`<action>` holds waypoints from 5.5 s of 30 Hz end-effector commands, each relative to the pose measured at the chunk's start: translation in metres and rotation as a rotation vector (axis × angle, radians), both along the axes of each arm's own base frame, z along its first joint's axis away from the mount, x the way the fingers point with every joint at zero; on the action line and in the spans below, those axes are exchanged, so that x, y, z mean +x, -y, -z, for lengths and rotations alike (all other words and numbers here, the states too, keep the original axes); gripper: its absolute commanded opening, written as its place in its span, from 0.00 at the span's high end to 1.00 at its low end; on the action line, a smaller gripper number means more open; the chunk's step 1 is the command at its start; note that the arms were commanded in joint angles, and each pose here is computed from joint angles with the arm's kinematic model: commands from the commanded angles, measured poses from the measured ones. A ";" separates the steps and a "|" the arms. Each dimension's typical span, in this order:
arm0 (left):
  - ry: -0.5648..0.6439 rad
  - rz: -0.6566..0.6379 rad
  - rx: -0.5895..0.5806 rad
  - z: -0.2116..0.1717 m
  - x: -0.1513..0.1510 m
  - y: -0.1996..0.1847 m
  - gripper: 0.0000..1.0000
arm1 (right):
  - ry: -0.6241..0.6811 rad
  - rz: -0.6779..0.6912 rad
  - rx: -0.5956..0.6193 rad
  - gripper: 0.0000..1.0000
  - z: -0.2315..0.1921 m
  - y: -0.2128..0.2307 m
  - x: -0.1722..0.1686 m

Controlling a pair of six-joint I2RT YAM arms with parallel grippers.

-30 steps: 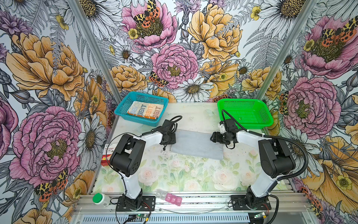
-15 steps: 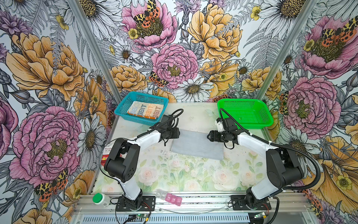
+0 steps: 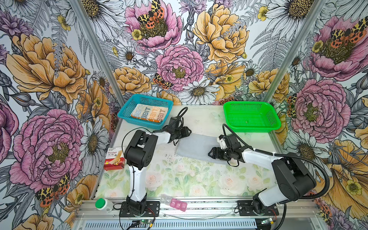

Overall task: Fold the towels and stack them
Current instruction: 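Grasp the folded towel's corner nearest the left gripper and lift it, then carry the towel with the left gripper into the teal basket, then lower the towel into the teal basket and open the left gripper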

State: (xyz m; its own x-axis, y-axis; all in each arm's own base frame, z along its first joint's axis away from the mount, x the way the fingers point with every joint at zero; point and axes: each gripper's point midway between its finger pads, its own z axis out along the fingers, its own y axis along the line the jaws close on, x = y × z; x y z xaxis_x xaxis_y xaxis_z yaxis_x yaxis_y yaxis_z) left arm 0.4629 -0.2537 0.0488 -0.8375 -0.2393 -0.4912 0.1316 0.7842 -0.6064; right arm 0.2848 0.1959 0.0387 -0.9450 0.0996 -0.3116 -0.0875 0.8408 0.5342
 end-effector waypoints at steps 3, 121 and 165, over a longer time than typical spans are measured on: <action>0.023 -0.043 0.005 0.007 0.004 -0.011 0.49 | -0.107 0.096 -0.091 0.22 0.031 0.026 -0.028; 0.222 -0.451 1.062 -0.238 0.140 -0.328 1.00 | 0.479 -0.339 0.108 0.00 -0.068 -0.112 0.115; 0.292 -0.620 1.142 -0.186 0.193 -0.412 0.01 | 0.329 -0.366 0.125 0.01 -0.014 -0.124 0.119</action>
